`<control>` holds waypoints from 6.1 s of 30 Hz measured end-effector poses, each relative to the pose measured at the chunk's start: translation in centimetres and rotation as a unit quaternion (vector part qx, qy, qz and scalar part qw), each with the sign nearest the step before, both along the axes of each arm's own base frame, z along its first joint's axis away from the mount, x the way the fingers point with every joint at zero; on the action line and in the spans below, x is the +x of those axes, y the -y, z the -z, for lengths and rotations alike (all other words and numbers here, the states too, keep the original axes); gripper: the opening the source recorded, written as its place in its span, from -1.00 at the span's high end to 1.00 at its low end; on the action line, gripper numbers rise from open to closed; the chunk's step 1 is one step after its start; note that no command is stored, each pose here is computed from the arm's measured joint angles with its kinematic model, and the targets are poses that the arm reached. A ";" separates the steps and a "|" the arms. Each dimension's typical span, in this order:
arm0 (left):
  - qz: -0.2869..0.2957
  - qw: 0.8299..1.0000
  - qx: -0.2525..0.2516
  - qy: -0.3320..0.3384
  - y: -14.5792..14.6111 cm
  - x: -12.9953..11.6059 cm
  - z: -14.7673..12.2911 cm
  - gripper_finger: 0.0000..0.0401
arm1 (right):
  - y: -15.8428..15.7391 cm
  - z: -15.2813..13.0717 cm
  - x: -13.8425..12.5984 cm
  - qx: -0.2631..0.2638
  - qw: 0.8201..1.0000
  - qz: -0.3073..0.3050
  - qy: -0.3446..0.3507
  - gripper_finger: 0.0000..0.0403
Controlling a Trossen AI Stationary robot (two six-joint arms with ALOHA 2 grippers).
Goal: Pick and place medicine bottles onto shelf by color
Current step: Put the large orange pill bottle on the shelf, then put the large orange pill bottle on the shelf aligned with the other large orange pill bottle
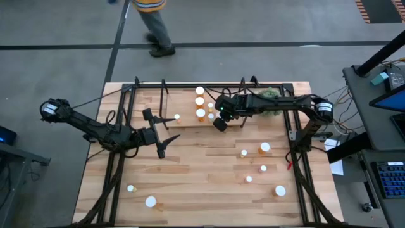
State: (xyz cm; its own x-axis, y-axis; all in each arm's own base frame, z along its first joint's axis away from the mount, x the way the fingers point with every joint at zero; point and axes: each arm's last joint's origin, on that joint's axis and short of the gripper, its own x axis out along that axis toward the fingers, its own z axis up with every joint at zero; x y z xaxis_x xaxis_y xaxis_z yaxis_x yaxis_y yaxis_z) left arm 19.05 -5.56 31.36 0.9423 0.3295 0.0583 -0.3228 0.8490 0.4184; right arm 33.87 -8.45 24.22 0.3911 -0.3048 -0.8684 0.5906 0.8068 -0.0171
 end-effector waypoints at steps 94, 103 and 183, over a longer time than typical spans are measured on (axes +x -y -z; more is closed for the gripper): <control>-0.212 0.563 -0.586 -0.544 17.2 1.1 8.7 -0.37 | -15.6 0.6 -7.0 -0.187 0.871 -0.384 0.244 0.96; -0.228 0.563 -0.597 -0.524 17.3 1.3 9.0 -0.49 | -15.6 0.6 -7.0 -0.182 0.873 -0.379 0.246 0.96; 0.025 0.721 -0.219 -0.657 13.6 6.9 5.0 -0.09 | -15.5 1.4 -7.3 -0.188 0.873 -0.393 0.220 0.96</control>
State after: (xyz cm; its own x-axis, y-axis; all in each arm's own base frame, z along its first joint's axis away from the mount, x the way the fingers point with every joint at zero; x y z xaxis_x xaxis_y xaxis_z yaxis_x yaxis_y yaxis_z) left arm 25.94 -19.16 26.33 0.0995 0.0085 -0.9950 0.1441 0.9893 0.0228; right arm 26.58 7.10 22.84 0.8787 -0.0235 -0.4768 -0.1260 0.9519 -0.2793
